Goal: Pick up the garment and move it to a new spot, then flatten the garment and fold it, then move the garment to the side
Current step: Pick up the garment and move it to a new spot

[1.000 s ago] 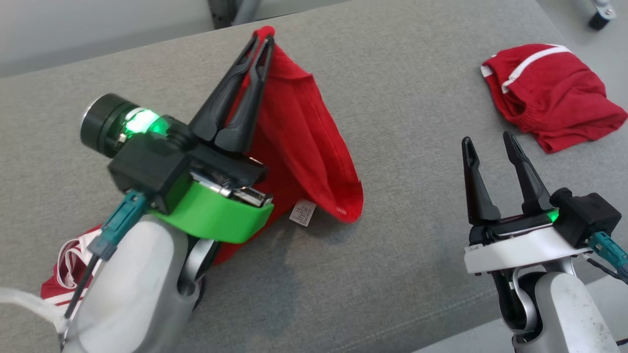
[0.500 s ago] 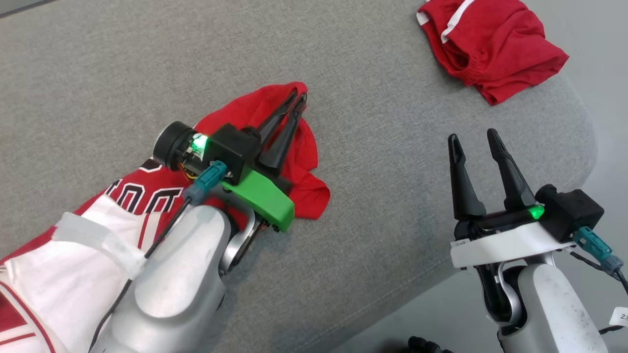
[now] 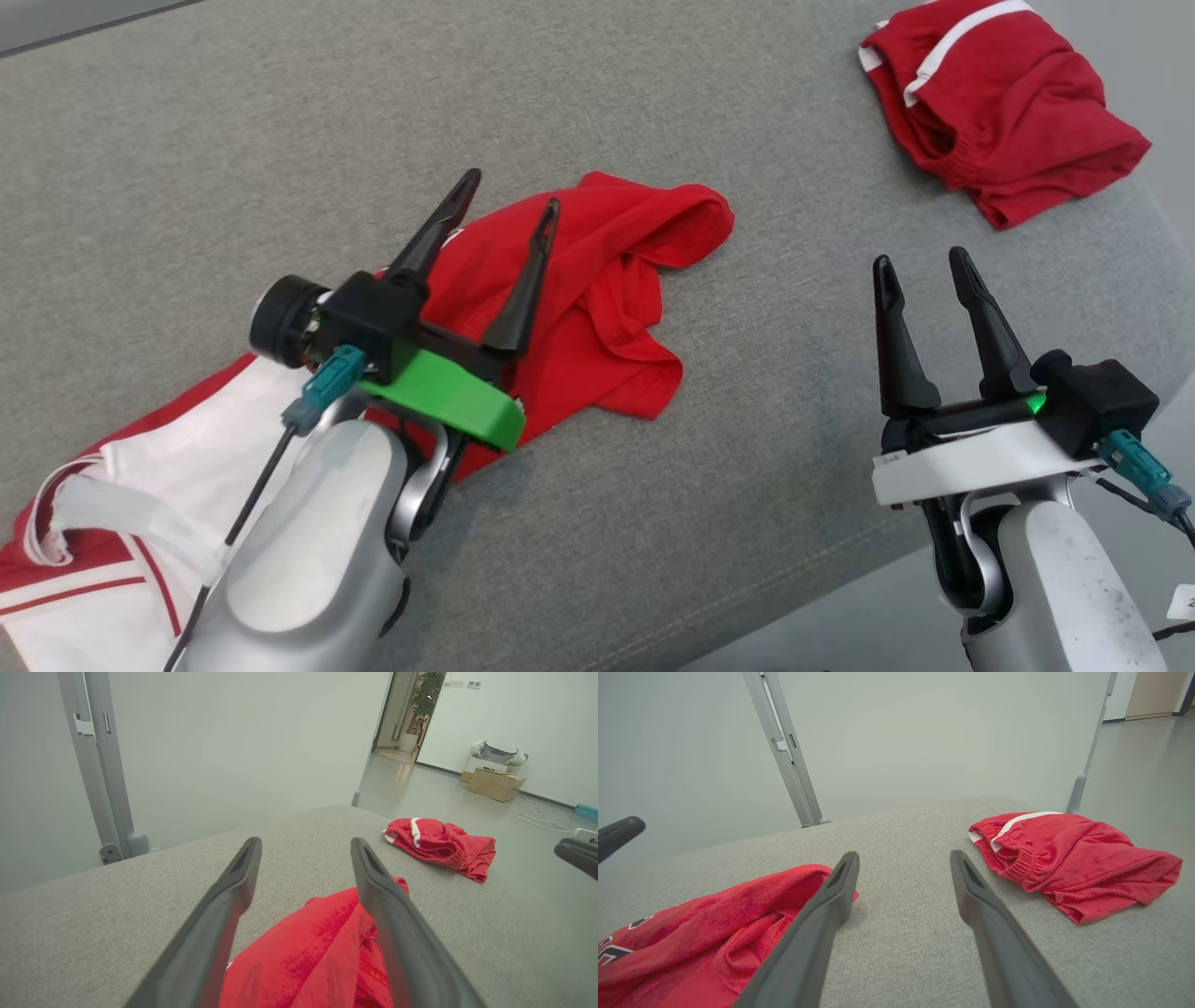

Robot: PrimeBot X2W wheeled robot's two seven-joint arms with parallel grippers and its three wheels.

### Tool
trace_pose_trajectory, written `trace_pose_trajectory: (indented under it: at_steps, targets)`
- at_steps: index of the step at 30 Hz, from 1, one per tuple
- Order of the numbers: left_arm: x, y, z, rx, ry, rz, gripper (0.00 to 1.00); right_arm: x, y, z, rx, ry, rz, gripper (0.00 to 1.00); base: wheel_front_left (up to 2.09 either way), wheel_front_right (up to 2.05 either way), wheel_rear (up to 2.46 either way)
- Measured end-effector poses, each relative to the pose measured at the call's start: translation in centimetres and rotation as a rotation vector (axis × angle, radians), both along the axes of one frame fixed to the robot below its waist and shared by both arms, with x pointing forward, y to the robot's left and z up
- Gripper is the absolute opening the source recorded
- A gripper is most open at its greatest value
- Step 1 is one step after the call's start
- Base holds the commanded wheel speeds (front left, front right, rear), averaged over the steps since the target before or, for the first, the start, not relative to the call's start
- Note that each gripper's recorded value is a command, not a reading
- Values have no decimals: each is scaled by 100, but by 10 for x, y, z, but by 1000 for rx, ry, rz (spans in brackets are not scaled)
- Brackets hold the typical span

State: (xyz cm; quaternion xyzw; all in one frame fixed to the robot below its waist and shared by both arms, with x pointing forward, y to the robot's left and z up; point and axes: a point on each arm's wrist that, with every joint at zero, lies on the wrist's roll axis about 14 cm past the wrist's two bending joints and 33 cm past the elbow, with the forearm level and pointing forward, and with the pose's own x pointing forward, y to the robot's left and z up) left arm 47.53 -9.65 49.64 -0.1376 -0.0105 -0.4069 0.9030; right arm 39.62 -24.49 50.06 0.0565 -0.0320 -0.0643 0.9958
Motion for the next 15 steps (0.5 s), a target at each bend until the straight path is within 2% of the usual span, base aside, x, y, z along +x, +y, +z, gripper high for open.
trace_pose_trajectory:
  at_steps: [8,15]
  targets:
    - [20,106,9,25,-2,326,100,9,24,7,9,-14,75,100,0,0,0]
    - [9,201,15,75,-13,575,100,14,43,14,1,-20,148,100,0,0,0]
